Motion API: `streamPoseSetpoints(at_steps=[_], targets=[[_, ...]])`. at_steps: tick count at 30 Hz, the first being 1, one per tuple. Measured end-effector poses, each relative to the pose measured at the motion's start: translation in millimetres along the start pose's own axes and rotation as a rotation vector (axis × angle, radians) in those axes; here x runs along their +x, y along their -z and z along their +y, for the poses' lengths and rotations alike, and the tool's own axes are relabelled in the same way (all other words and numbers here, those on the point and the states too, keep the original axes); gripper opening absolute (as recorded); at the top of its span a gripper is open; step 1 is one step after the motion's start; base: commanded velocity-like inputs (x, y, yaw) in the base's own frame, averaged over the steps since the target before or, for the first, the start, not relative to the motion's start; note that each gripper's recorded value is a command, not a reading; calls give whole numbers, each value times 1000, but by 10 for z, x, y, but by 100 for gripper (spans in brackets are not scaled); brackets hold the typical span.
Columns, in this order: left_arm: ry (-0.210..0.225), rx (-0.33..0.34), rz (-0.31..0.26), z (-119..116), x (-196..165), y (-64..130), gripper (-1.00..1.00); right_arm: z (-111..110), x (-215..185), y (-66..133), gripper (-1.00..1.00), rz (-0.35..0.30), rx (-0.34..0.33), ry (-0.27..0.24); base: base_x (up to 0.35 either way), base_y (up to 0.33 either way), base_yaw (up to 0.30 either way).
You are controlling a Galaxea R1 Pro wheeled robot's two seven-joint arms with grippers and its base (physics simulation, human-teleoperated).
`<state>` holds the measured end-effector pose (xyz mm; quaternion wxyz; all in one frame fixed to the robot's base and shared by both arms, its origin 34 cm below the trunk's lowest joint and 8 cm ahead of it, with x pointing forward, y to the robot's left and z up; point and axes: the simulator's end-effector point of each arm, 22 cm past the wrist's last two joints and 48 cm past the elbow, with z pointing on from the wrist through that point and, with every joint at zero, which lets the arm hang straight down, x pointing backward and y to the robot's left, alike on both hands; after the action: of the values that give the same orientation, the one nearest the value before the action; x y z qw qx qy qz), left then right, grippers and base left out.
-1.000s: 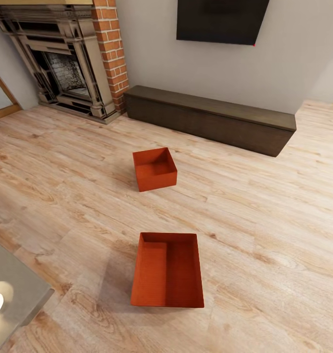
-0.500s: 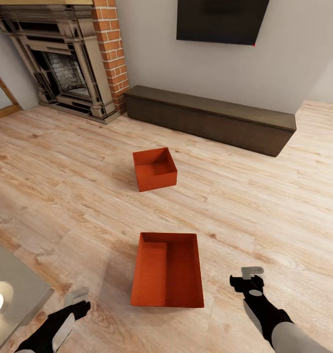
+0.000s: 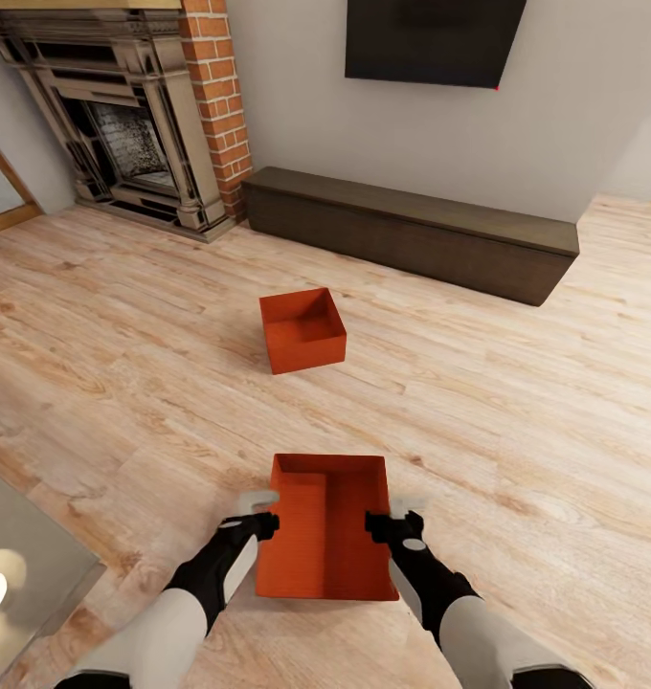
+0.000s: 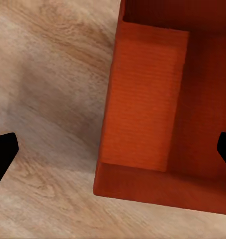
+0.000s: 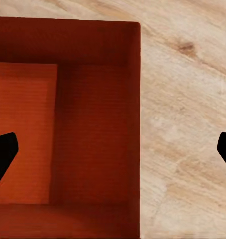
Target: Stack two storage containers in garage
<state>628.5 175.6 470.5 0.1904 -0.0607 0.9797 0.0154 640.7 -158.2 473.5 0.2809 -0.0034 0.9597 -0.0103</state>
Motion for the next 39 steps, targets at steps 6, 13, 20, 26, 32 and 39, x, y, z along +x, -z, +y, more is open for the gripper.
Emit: streamPoseSetpoints(at_steps=[6,13,20,26,32,39], targets=[[-44,-10,64,20,363,-41,100,31,350,33,100,23,-8,15,0,0,0],[-34,-15,10,61,342,-67,100,28,353,39,100,2,-7,6,0,0,0],[-22,-28,-49,130,278,-80,100,29,446,46,100,25,-7,10,0,0,0],[-26,-31,-63,138,251,-79,100,30,488,51,100,34,-7,13,0,0,0],[-25,-29,-70,119,235,-75,100,26,507,54,100,37,-5,12,0,0,0],[-27,-31,-66,127,249,-76,100,25,510,54,100,38,-5,12,0,0,0]])
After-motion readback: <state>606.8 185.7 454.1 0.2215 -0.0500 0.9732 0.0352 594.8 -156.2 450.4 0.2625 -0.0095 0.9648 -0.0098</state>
